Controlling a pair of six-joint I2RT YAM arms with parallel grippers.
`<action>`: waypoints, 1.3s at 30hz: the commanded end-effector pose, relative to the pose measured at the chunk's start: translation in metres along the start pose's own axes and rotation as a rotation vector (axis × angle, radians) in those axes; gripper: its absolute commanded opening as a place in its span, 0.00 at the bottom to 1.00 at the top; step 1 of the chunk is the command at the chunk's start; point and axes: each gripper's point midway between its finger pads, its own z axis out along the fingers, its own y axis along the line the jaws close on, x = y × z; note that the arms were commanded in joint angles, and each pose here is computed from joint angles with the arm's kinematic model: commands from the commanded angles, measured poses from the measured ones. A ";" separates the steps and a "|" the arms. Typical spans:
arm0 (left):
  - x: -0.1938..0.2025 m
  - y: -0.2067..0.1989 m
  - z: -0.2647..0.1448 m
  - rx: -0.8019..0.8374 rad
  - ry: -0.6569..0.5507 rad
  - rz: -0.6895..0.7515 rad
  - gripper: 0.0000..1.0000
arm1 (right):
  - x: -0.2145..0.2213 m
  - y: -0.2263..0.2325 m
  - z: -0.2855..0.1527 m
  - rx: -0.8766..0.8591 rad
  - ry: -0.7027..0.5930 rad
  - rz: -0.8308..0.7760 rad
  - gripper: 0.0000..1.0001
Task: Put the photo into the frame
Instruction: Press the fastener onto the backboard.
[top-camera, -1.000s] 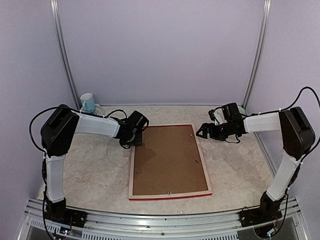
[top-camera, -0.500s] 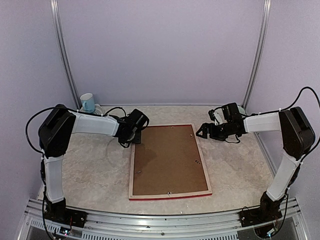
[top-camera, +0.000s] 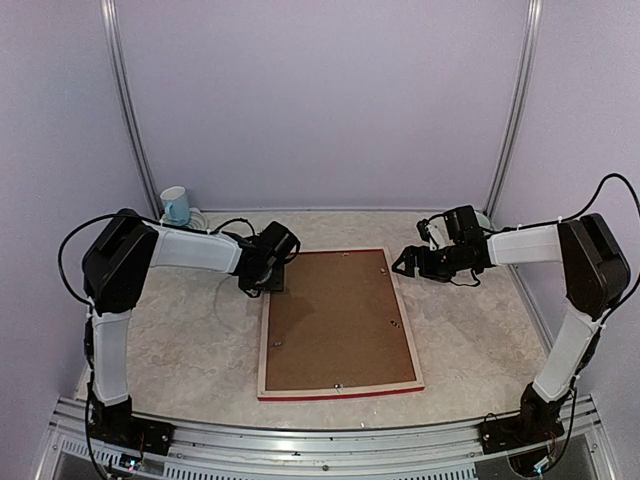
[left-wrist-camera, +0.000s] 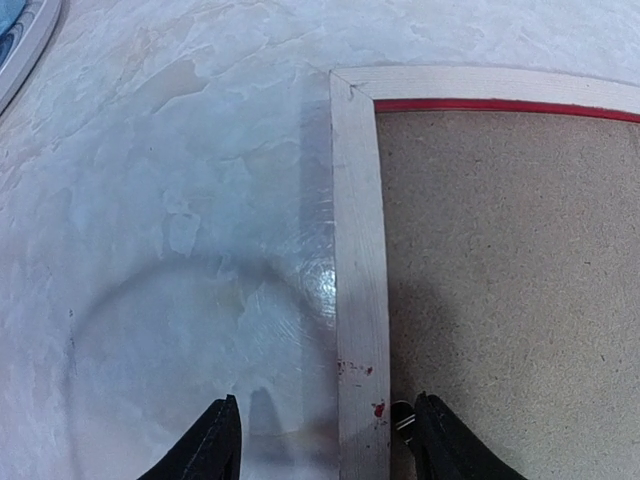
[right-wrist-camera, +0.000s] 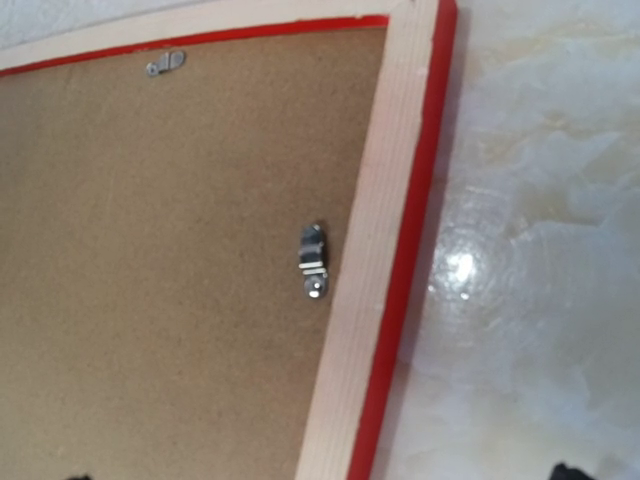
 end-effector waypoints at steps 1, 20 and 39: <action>0.011 -0.003 0.009 -0.008 0.035 0.026 0.58 | -0.006 0.000 -0.006 -0.007 -0.027 -0.001 0.99; -0.004 -0.007 0.002 0.020 -0.013 -0.003 0.58 | -0.006 -0.002 -0.006 -0.005 -0.026 0.001 0.99; -0.013 0.001 -0.007 -0.013 -0.035 -0.005 0.58 | -0.005 -0.002 -0.006 -0.011 -0.023 0.002 0.99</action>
